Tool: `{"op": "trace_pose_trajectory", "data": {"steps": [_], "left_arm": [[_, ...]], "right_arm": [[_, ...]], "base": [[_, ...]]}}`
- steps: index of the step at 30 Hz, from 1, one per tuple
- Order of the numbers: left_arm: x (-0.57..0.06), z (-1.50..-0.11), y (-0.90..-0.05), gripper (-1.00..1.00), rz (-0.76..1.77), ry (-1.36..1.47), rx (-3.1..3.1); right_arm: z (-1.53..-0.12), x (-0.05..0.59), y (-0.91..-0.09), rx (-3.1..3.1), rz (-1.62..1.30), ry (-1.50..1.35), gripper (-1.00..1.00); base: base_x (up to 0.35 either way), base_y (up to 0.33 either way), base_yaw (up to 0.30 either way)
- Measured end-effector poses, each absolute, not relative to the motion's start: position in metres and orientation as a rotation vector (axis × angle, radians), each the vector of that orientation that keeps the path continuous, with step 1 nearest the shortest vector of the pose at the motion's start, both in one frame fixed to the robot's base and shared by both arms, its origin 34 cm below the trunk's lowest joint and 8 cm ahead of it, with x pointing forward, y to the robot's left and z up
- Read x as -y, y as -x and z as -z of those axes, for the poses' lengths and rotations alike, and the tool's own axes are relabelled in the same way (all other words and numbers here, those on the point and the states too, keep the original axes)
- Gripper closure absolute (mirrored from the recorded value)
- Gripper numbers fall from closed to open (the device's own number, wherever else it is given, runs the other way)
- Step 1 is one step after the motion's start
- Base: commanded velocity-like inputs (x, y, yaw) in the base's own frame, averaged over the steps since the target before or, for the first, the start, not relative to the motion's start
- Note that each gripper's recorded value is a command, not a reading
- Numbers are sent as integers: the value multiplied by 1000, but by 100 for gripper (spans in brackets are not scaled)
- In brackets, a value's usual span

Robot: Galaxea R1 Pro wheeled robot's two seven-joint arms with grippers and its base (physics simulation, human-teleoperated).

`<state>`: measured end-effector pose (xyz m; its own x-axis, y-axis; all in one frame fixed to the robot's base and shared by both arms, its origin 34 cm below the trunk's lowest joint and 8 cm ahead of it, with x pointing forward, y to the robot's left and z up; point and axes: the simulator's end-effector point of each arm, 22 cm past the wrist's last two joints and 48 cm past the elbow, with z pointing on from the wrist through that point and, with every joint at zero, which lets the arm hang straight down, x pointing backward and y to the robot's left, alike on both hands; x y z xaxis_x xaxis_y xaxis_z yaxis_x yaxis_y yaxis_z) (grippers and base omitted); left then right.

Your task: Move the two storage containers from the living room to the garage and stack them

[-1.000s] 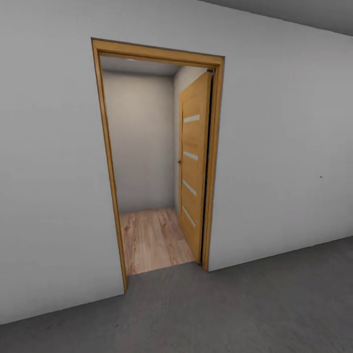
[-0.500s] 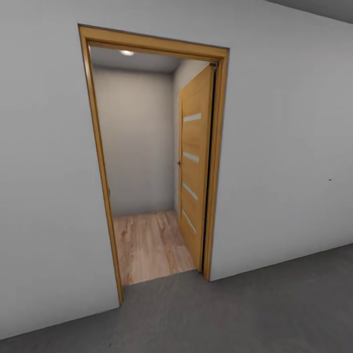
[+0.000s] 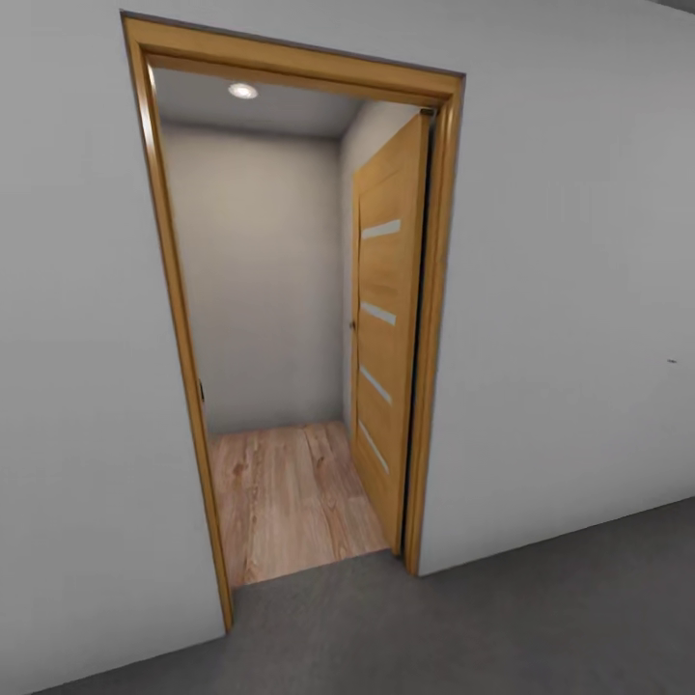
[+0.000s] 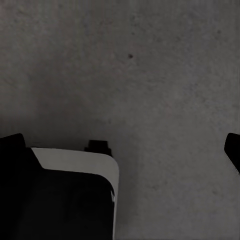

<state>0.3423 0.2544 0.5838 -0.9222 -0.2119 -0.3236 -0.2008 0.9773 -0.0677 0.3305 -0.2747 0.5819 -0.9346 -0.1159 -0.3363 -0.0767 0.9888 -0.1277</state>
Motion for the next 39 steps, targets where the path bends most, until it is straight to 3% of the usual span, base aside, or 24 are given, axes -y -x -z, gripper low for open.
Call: {"op": "trace_pose_trajectory", "data": {"steps": [32, 39], "left_arm": [[-254, -584, -343, -100, 47, 297, -2788], [-254, -584, -343, -100, 47, 297, -2786]], "right_arm": [[-583, 281, -334, -2769, 171, 136, -100], [-583, 282, -334, -2769, 172, 133, -100]], "base": [[318, -44, 0], [318, -82, 219]]}}
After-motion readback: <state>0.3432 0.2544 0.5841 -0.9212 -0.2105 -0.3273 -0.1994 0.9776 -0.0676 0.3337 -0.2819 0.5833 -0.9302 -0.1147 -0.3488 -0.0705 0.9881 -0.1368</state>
